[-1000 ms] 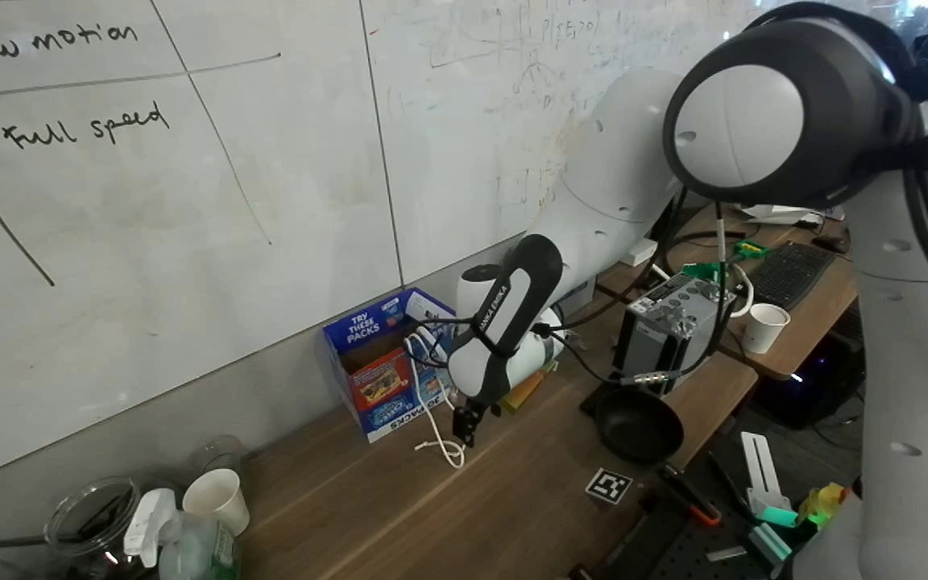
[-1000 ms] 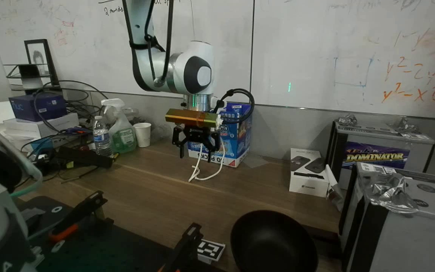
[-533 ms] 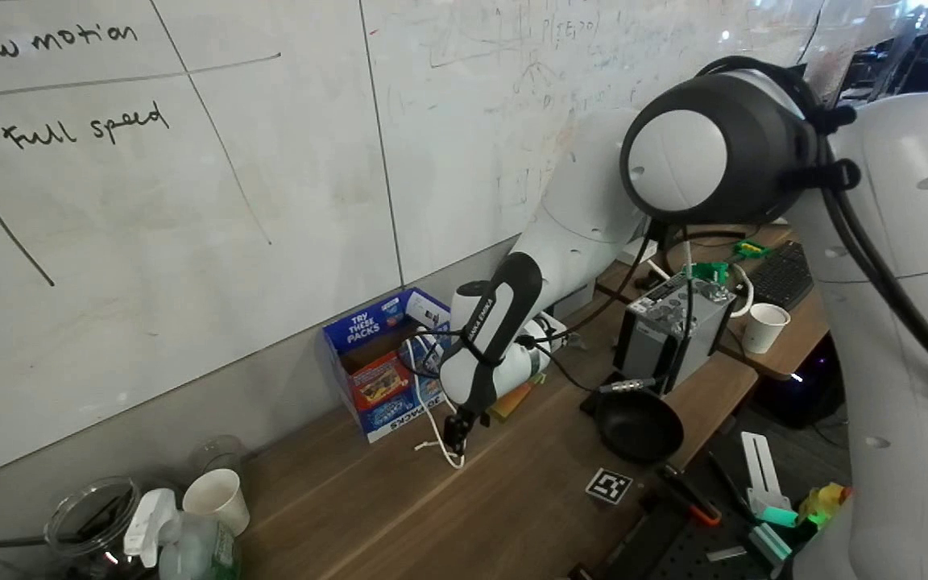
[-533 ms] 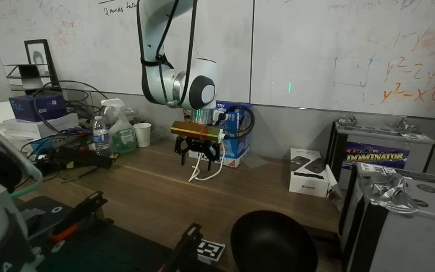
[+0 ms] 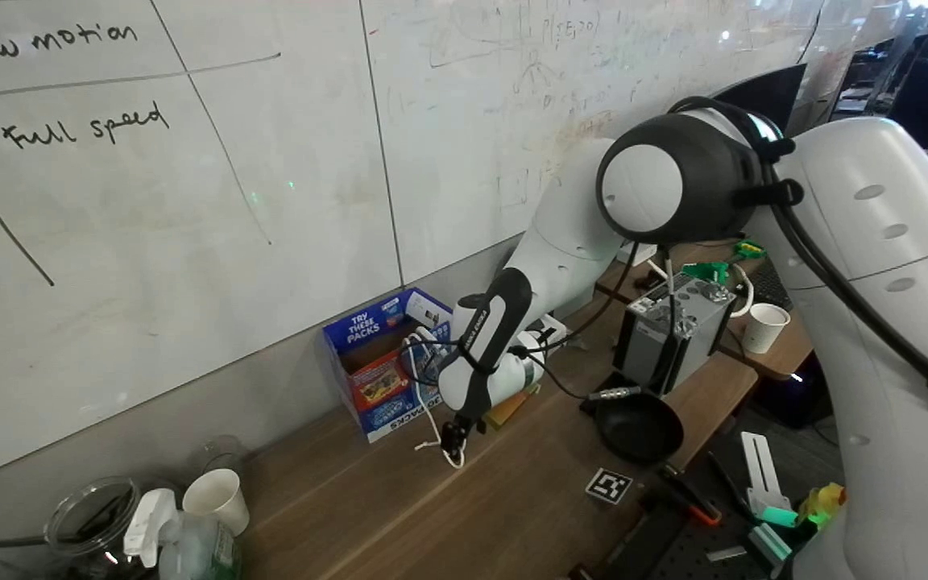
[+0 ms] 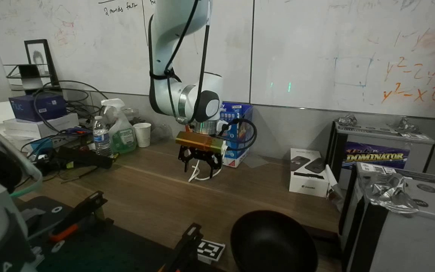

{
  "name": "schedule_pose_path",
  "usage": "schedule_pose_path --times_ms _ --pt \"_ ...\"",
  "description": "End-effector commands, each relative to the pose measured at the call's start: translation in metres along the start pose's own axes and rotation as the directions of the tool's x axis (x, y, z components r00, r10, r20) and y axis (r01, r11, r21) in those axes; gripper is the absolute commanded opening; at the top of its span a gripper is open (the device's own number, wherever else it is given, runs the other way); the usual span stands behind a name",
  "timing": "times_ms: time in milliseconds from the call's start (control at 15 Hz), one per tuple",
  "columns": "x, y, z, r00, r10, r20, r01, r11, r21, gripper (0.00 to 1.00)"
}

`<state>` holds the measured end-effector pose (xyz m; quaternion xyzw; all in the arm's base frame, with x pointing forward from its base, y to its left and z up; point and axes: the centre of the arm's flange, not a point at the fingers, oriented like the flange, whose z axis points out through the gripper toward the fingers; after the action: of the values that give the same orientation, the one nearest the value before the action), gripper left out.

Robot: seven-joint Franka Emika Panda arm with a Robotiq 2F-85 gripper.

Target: Put the ropes in the box

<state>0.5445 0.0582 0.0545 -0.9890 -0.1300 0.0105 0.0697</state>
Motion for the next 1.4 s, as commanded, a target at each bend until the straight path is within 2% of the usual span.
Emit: schedule_pose_path --times_ms 0,600,1333 --pt "0.012 0.0 0.012 0.999 -0.011 -0.03 0.012 1.0 0.024 1.0" --pt "0.021 -0.01 0.031 0.998 -0.025 -0.052 0.026 0.999 0.02 1.0" --pt "0.028 -0.012 0.031 0.995 -0.036 -0.098 0.036 0.999 -0.002 1.0"
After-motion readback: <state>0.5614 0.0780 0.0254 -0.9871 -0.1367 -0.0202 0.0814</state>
